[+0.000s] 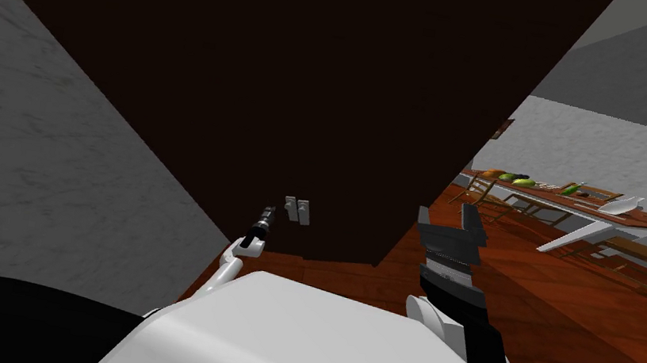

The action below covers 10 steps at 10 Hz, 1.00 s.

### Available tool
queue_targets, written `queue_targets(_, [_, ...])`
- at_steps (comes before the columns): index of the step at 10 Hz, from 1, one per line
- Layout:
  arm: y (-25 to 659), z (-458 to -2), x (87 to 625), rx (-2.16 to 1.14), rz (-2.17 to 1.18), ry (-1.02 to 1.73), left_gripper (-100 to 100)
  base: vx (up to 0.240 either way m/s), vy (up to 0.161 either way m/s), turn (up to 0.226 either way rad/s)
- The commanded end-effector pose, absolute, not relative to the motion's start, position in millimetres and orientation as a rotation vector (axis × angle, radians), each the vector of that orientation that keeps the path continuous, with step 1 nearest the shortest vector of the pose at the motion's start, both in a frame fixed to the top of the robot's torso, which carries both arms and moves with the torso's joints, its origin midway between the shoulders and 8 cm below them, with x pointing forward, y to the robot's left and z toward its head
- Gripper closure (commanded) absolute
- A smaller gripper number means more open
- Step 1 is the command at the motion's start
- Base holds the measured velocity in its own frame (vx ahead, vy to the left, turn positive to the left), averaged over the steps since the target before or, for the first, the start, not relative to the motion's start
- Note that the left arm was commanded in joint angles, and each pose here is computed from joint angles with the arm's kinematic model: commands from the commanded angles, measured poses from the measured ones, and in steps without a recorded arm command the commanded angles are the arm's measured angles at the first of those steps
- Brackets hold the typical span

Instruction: Pull the door open

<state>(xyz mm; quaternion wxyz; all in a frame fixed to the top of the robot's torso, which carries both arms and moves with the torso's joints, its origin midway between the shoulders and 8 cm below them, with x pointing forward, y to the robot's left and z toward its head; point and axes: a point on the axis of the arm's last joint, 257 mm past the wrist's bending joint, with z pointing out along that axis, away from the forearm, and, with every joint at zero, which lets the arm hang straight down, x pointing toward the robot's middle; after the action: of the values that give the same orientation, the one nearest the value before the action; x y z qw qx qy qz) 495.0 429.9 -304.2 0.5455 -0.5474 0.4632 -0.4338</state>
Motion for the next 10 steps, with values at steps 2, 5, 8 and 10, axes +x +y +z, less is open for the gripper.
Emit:
queue_targets(2, [430,-307,490,-1.301,-1.030,1.103,-100,-0.185,-0.006,0.023])
queue_targets(5, [419,-307,489,-1.296,-1.052,1.112,-100,-0.198,-0.070,-0.007])
queue_targets(8, [402,-302,495,-1.281,-1.087,1.119,-100,-0.133,-0.071,-0.080])
queue_targets(10, [439,-310,480,-1.307,-1.015,1.107,-100,-0.029,0.050,0.176])
